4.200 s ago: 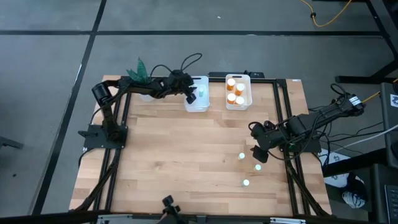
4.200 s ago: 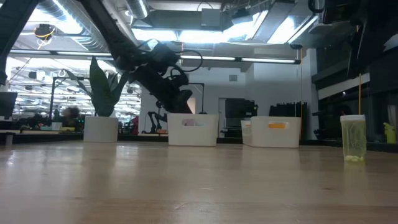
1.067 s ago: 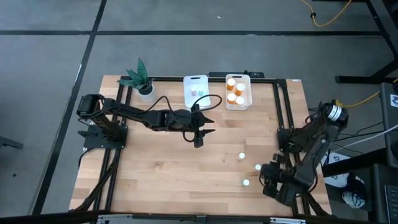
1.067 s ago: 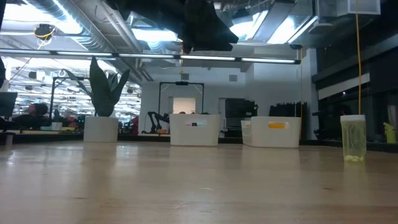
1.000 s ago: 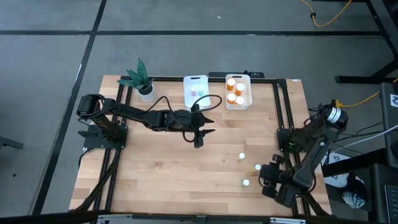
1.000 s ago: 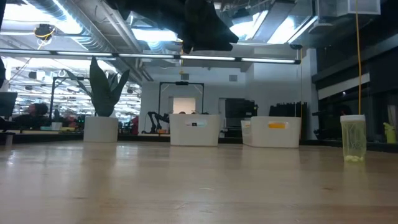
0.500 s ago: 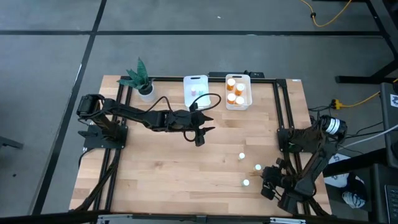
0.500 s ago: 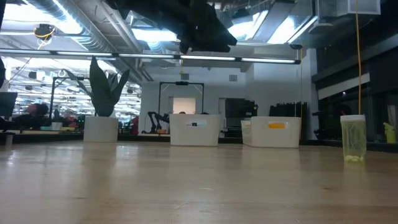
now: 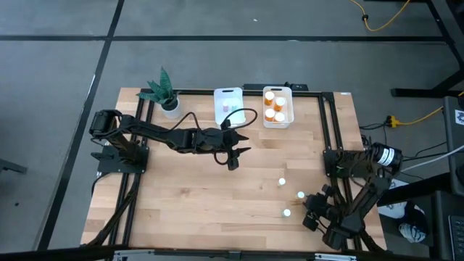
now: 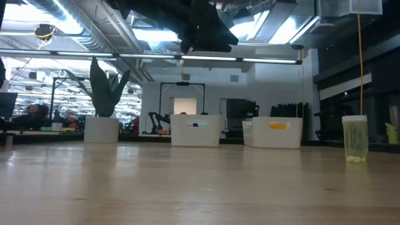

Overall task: Pick and place medicine bottles into bin by pill shape (circle, oval)
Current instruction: Put the small yellow tablet bottle into the left white bin

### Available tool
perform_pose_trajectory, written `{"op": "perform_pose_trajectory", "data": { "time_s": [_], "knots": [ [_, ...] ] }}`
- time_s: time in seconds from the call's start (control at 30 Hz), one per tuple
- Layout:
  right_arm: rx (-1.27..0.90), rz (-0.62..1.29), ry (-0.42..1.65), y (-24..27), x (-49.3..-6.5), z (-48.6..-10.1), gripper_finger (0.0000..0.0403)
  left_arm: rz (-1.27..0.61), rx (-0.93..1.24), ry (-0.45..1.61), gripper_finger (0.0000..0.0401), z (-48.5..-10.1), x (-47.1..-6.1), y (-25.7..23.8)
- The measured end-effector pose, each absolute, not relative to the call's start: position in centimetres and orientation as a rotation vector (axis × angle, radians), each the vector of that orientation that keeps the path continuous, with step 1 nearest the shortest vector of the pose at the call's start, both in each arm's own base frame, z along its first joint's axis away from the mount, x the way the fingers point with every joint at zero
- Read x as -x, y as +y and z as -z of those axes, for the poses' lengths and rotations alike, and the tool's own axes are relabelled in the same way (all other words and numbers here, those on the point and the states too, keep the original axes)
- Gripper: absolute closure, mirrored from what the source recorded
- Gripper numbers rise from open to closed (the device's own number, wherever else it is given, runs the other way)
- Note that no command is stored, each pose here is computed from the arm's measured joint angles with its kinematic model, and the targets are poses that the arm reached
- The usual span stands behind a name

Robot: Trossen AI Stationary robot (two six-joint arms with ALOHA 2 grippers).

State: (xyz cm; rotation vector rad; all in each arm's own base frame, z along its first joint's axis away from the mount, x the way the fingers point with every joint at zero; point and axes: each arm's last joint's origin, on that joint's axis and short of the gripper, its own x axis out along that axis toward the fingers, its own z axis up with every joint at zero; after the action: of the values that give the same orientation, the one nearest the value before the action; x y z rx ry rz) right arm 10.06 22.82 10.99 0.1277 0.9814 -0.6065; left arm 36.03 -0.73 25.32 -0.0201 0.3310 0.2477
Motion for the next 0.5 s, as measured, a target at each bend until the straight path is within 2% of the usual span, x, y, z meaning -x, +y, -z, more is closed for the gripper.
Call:
{"op": "perform_pose_trajectory", "data": {
  "time_s": [0.5],
  "knots": [
    [-0.048, 0.566, 0.886, 22.5, -11.3, -11.0, 0.0261, -0.258, 0.015, 0.332, 0.0232, -25.3, -36.0, -0.3]
  ]
}}
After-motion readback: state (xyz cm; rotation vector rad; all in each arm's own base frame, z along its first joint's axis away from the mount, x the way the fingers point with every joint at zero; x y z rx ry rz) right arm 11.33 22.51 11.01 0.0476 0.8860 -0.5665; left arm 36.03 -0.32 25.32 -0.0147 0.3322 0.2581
